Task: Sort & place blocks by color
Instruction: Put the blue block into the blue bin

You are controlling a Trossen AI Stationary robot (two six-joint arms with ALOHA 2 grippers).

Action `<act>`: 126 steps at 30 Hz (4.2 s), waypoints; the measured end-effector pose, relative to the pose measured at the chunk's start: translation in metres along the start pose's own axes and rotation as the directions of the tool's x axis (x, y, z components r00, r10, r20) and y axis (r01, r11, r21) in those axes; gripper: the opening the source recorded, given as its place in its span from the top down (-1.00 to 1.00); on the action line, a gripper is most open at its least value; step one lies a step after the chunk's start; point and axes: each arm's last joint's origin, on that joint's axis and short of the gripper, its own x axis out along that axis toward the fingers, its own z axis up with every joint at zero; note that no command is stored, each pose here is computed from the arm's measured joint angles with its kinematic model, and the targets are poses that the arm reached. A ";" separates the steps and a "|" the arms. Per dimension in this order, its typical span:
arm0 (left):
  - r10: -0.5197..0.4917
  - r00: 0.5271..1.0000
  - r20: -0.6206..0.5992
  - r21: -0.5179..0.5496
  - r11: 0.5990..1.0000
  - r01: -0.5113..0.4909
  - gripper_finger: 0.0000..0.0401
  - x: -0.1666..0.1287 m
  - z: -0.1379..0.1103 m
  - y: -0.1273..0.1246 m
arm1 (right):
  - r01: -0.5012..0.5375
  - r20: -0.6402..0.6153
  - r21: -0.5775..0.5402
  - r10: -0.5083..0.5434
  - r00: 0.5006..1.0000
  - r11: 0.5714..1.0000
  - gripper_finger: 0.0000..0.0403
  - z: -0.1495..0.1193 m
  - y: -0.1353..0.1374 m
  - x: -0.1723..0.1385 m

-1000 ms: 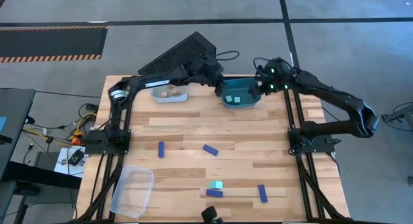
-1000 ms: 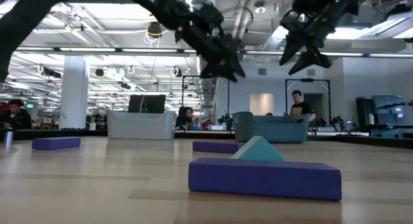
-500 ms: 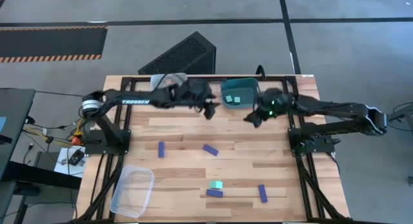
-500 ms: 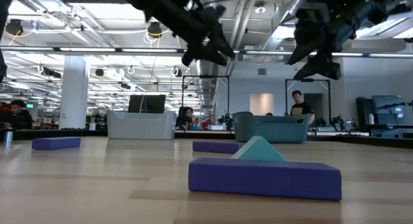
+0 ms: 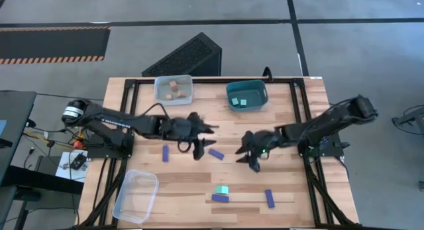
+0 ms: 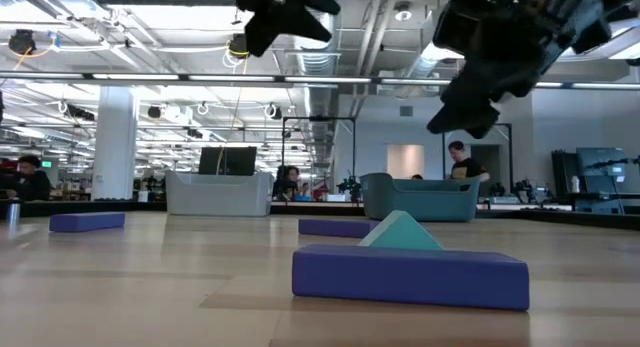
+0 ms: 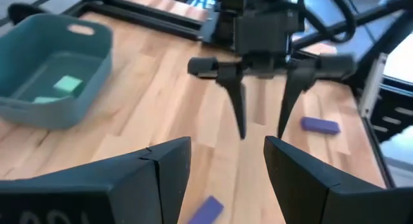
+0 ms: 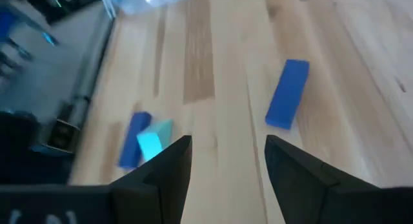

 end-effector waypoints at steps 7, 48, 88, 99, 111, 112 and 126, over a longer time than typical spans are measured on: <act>0.022 0.999 -0.047 0.046 0.999 -0.020 0.09 -0.004 -0.012 -0.017 | 0.055 -0.030 -0.271 -0.065 0.997 0.961 -0.09 -0.007 0.038 0.036; -0.043 0.977 -0.207 0.025 0.999 0.049 0.09 -0.050 -0.050 -0.073 | 0.282 -0.276 -0.067 -0.290 0.916 0.957 -0.03 -0.048 0.110 0.136; -0.061 0.976 -0.210 0.053 0.996 0.074 0.09 -0.046 -0.051 -0.075 | 0.158 -0.187 -0.226 -0.202 0.961 0.961 -0.08 -0.022 0.088 0.152; -0.072 0.971 -0.226 0.085 0.992 0.094 0.09 -0.047 -0.053 -0.077 | 0.197 -0.186 -0.142 -0.222 0.957 0.970 0.44 -0.012 0.080 0.152; 0.056 0.979 -0.195 -0.079 0.994 -0.072 0.09 -0.036 -0.043 -0.052 | 0.360 -0.101 -0.333 -0.412 0.905 0.872 0.39 0.039 0.105 0.109; 0.052 0.979 -0.198 -0.105 0.992 -0.074 0.09 -0.035 -0.041 -0.049 | 0.379 -0.083 -0.359 -0.434 0.897 0.853 0.40 0.044 0.106 0.105; -0.010 0.985 -0.173 -0.345 0.937 -0.051 -0.22 -0.015 -0.011 0.003 | 0.632 0.165 -0.541 -0.667 0.727 0.555 0.38 0.086 0.097 0.058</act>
